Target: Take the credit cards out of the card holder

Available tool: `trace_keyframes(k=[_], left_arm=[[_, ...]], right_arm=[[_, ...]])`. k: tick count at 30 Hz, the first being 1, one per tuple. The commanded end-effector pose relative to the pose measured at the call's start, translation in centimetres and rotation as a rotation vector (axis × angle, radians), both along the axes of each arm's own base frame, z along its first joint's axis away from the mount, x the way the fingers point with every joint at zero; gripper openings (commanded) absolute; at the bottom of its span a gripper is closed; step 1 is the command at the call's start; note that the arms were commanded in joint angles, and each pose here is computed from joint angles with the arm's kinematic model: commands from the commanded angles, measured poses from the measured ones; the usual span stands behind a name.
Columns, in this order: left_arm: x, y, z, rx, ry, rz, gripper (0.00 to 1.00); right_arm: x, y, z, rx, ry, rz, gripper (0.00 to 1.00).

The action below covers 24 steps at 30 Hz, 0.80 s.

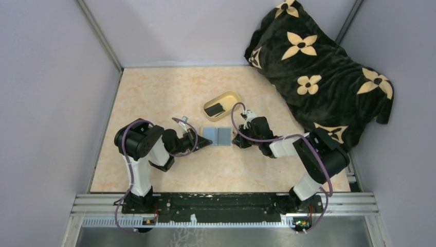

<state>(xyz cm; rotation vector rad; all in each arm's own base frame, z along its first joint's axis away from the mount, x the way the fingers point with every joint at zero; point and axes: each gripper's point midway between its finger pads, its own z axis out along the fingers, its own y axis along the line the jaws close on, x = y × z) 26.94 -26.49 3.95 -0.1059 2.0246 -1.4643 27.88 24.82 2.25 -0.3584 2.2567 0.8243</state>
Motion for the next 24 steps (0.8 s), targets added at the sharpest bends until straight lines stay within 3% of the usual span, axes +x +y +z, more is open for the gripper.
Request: trace_keyframes(k=[1, 15, 24], left_arm=[[0.8, 0.5, -1.3, 0.097, -0.024, 0.024, 0.0], [0.7, 0.4, -2.6, 0.098, 0.021, 0.022, 0.0], [0.6, 0.5, -2.5, 0.107, 0.02, 0.021, 0.0]], right_arm=[[0.8, 1.2, 0.3, 0.033, -0.022, 0.018, 0.0], [1.8, 1.7, 5.5, 0.059, -0.11, 0.022, 0.0], [1.8, 2.1, 3.0, 0.044, -0.058, 0.035, 0.0]])
